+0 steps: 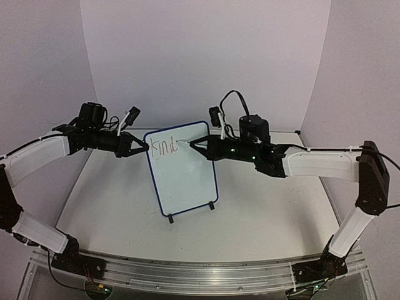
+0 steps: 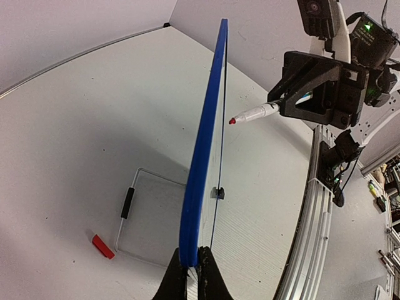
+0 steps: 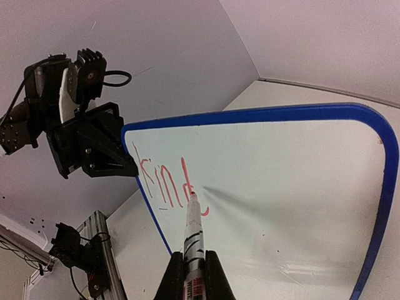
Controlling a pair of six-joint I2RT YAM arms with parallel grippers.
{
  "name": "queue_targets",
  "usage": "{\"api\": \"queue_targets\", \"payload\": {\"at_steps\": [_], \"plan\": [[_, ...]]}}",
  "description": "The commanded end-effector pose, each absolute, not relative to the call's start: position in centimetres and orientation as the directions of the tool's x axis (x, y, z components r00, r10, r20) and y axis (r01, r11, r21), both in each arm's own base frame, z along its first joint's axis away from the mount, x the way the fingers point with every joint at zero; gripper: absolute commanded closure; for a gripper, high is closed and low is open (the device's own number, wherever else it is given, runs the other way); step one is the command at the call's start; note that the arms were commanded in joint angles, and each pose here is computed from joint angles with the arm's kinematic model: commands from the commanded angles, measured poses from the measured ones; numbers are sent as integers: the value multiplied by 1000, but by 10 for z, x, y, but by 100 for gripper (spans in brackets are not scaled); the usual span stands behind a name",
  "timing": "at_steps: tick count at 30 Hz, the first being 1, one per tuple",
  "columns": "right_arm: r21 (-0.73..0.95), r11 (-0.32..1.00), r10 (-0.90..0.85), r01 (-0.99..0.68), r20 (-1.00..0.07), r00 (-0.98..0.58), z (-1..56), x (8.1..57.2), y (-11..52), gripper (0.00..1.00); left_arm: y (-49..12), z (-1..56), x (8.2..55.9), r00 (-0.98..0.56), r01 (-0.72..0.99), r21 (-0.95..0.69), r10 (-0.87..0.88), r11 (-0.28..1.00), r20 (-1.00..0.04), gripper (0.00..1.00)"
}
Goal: Write a sentence on the whiteboard
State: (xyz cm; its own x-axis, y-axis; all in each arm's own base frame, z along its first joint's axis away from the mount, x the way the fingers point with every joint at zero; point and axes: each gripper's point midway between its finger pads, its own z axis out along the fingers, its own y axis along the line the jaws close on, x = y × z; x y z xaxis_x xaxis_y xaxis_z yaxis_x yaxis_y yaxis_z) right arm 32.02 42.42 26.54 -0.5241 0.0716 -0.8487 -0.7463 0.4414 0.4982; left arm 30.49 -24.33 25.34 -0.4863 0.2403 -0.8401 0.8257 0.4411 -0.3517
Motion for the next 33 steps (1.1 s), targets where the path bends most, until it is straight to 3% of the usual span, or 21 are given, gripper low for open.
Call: {"api": "queue_targets", "payload": {"at_steps": [1,24,33], "plan": [[487,426,115,-763,-865,-488,287,329,432,100,-244,237,302,-497,825,-334,302,456,-814,100],[522,495,71,-695,-821,-566,239,326,419,100,-245,237,301,-495,827,-333,305,453,-813,100],[526,464,121,-712,-834,-538,260,327,421,100,-246,235,301,-498,826,-335,308,453,-811,100]]}}
